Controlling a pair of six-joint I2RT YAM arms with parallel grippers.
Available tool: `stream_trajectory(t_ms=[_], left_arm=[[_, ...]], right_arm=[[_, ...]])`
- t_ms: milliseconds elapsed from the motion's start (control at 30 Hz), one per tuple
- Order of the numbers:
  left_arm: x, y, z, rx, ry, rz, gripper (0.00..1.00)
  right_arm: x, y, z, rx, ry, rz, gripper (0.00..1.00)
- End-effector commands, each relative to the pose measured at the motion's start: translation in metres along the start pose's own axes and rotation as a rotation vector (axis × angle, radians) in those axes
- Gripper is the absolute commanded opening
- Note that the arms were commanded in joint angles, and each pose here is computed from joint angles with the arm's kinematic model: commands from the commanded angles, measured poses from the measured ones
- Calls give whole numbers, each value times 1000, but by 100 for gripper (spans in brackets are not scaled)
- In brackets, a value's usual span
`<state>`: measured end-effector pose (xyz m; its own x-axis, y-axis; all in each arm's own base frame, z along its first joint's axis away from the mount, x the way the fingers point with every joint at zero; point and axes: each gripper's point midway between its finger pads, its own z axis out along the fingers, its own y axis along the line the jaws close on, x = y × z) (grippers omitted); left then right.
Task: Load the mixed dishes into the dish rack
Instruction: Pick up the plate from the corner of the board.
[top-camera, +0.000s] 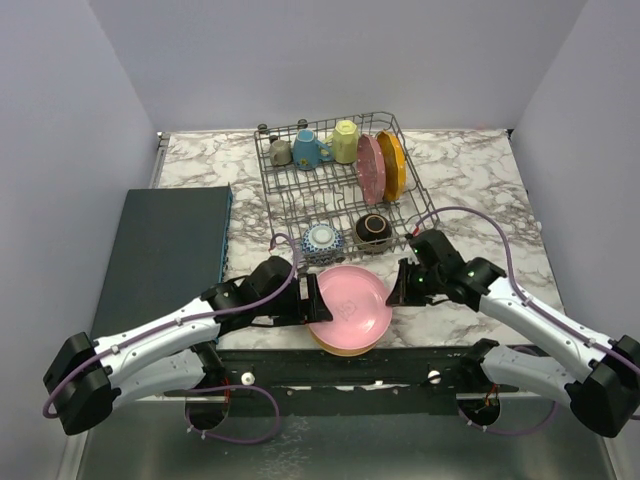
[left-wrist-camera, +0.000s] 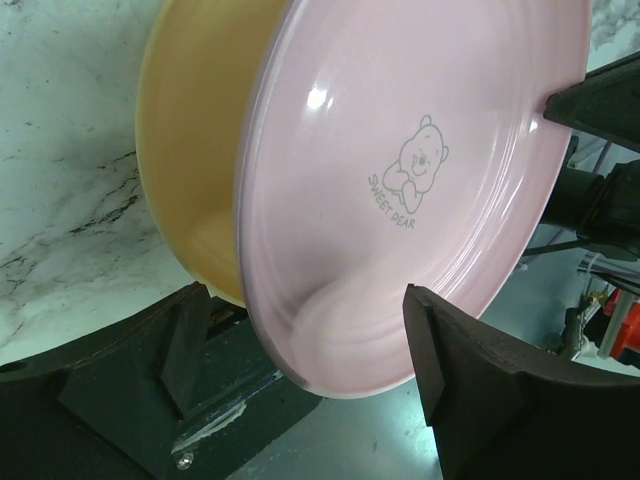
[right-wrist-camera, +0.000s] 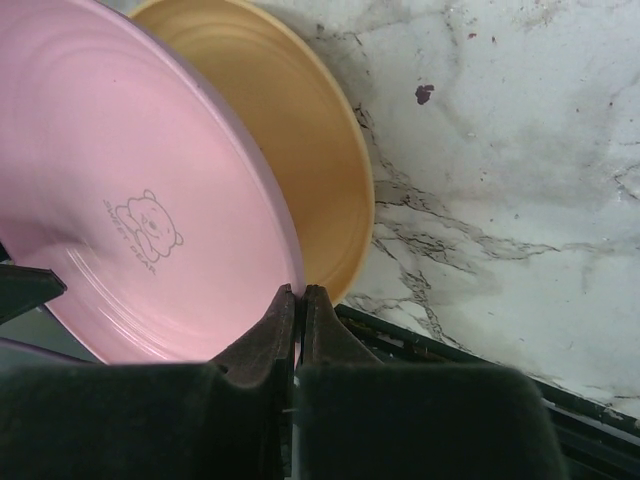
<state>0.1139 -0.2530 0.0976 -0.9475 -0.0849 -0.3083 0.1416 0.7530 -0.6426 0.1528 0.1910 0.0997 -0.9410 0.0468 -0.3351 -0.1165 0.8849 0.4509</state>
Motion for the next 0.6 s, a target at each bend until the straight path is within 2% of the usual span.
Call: stream_trajectory(t_ms=[0, 200, 567], left_arm=[[-5, -21, -11, 71, -13, -7, 85], [-9, -31, -20, 110, -35, -16, 82], [-17, -62, -38, 248, -67, -22, 63]], right_arm=[[-10, 19, -13, -68, -36, -25, 1], [-11, 28, -19, -118, -48, -39, 0], [-19, 47, -34, -212, -97, -70, 0]])
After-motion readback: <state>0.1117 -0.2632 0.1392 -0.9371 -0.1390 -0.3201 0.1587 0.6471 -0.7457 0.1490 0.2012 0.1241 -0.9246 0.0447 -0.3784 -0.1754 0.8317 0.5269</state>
